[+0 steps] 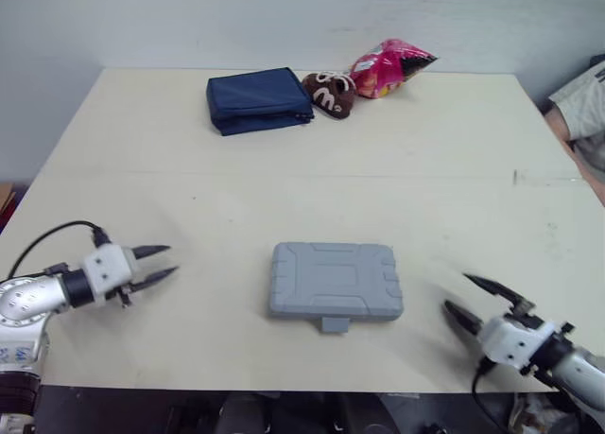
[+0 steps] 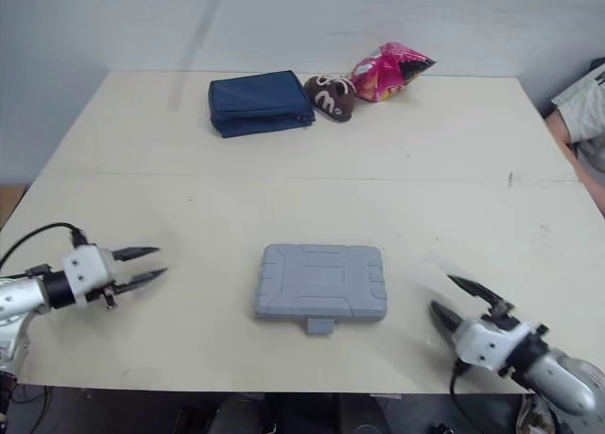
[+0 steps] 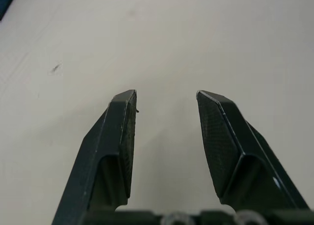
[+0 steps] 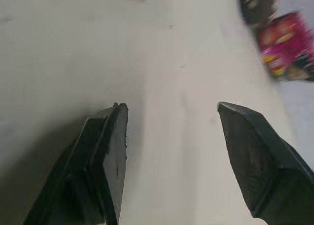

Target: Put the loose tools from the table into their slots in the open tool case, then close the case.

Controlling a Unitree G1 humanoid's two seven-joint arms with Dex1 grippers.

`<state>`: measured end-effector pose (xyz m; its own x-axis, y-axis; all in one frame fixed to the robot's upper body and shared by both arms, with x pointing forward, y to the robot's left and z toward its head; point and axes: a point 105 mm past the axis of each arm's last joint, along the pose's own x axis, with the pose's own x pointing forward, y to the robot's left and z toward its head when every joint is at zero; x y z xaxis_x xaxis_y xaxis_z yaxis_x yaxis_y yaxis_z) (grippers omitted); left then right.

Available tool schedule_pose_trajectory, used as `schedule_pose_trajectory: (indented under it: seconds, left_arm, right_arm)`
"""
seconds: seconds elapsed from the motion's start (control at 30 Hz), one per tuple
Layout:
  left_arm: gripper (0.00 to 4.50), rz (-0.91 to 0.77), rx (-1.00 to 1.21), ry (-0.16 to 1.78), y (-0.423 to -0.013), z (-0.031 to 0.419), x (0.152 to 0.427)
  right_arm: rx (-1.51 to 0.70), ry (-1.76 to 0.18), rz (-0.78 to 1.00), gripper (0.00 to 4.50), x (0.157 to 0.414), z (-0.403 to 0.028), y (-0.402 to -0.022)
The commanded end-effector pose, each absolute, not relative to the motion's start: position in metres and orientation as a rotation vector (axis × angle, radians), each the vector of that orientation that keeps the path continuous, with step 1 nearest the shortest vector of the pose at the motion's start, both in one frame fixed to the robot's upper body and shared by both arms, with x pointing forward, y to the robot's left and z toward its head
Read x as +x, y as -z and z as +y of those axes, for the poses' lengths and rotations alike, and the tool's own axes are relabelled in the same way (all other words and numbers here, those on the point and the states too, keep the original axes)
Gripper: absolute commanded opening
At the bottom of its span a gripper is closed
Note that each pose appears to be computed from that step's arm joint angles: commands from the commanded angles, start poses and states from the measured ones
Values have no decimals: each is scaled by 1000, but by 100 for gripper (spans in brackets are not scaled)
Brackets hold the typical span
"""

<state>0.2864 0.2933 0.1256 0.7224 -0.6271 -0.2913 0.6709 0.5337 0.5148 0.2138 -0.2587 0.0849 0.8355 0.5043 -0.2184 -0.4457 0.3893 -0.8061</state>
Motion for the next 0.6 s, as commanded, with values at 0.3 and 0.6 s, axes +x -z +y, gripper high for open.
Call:
schedule_pose_trajectory:
  seconds: [0.3,0.6]
  left_arm:
    - [0,26,474,1112,-148,187,325]
    - [0,124,575,1290,-130,122,364]
  right_arm:
    - [-424,-994,182,10,178,-182,-96]
    - [-432,-1057,283,10,188,-157,-70]
